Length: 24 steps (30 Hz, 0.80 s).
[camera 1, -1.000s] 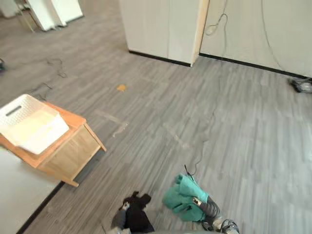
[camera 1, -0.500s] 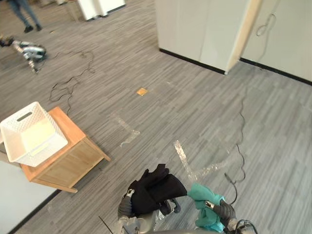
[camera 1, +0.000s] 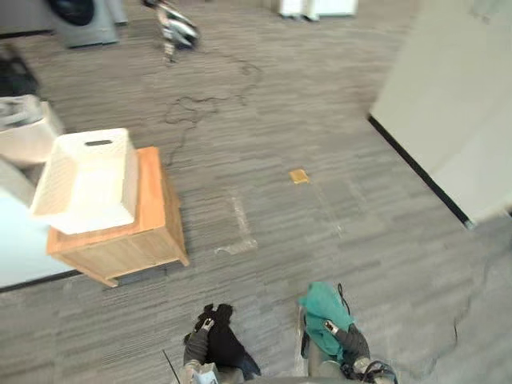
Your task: Tidy the bed and pick cloth on bed and put in laundry
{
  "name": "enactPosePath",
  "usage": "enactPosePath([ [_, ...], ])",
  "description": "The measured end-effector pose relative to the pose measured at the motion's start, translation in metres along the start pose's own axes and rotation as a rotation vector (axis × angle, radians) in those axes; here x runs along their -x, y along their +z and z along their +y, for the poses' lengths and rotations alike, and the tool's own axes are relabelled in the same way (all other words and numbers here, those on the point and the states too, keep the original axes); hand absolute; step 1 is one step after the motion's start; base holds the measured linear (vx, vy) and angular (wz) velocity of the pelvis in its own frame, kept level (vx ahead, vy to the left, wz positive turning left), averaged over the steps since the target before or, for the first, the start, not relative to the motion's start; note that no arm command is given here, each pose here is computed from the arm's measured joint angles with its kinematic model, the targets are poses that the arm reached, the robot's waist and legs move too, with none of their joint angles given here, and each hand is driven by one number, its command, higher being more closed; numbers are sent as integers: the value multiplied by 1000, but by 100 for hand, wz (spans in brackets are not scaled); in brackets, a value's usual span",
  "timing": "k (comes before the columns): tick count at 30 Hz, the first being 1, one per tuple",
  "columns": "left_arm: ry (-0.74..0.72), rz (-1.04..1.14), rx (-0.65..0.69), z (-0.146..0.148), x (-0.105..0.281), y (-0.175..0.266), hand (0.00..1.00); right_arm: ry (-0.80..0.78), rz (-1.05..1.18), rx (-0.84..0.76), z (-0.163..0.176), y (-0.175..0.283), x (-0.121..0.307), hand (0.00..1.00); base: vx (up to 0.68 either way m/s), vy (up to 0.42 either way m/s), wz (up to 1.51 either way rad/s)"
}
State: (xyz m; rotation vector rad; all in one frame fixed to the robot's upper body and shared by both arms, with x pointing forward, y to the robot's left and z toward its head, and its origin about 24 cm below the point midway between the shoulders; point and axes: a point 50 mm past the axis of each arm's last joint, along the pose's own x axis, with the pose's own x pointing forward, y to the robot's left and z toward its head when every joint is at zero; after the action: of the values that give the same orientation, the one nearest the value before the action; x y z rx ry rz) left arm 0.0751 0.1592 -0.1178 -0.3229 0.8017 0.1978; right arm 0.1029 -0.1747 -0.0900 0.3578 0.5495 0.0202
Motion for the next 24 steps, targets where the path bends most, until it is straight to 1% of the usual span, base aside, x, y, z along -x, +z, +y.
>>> enactPosePath([
  [2,-19,-10,65,-15,-1,-2,100,-51,-18,65,-18,14,-1,100,364,-371,53],
  [5,-42,-53,78,-22,-3,7,100,-103,-68,60,-26,24,-5,100,303,-319,45],
  [10,-49,-110,103,-32,1,16,100,-113,-172,59,-28,44,-8,100,300,-192,26],
  [13,-20,-124,102,-32,2,18,100,-107,-176,61,-27,45,-8,100,441,-50,4],
  [15,-7,-148,93,-28,-1,25,100,-86,-187,51,-21,47,-12,100,601,-8,-16],
  [18,2,-176,45,-23,-8,34,100,-71,-238,27,-12,59,-23,100,648,-41,12],
  [20,6,-197,3,-18,-9,40,100,-71,-235,2,-5,54,-25,100,556,-46,63],
  [24,34,-208,-14,-11,-8,42,100,-58,-220,-5,3,43,-20,100,554,-144,109],
])
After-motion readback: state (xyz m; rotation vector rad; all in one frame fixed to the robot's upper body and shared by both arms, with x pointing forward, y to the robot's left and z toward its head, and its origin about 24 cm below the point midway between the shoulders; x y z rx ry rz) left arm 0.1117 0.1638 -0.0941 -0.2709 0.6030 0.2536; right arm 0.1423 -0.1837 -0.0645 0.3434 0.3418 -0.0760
